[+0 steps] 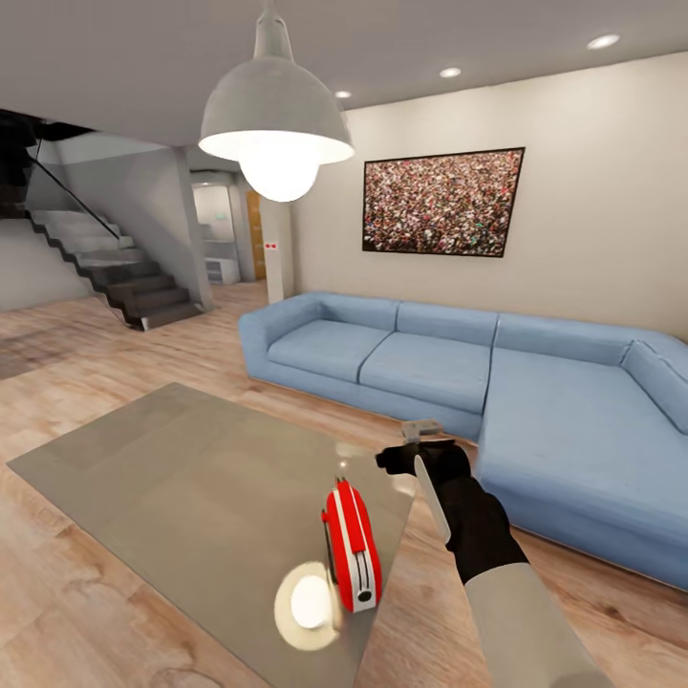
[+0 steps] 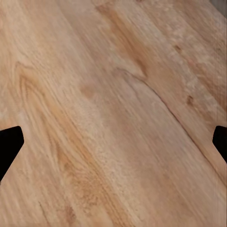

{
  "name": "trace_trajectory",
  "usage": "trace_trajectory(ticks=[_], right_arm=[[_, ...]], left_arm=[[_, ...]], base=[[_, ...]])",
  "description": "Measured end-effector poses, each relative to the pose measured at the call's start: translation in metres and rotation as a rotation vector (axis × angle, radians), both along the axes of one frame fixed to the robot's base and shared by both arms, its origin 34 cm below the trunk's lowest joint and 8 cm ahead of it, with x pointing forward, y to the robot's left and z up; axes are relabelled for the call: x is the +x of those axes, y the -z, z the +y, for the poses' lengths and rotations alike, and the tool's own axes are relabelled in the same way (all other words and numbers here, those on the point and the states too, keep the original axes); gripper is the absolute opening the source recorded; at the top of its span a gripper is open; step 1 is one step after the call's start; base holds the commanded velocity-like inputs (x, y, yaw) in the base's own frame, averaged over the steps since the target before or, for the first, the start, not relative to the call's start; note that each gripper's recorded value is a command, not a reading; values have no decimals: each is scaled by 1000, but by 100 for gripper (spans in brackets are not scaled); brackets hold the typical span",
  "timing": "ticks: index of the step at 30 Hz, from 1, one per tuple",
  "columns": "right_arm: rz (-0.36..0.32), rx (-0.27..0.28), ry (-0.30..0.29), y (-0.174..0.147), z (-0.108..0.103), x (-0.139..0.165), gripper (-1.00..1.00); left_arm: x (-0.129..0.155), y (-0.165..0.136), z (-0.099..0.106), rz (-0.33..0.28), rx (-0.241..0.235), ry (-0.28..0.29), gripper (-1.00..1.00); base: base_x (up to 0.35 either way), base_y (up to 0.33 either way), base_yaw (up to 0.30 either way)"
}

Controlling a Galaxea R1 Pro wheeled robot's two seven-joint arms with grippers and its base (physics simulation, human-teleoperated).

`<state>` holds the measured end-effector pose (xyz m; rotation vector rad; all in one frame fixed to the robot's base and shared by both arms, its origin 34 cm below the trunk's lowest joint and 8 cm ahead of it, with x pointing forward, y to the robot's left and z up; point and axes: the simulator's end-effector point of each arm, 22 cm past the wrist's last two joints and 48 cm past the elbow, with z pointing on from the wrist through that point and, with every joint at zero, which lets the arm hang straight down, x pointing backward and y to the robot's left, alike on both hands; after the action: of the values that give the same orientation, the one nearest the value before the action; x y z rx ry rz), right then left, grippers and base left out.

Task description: Turn on the radio receiver that's on the table in the living room.

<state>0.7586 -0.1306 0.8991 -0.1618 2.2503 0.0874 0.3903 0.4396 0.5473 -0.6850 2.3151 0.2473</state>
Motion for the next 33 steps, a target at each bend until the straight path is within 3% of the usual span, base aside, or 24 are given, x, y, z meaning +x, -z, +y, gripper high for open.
trace_trajectory(ticks=[32,33], right_arm=[[7,-4,-2,1,1,-1,100],[38,-10,-4,11,0,-5,100]], left_arm=[[0,0,0,0,-1,-4,100],[0,0,0,0,-1,-4,100]], base=[[9,55,0],[0,32,0]])
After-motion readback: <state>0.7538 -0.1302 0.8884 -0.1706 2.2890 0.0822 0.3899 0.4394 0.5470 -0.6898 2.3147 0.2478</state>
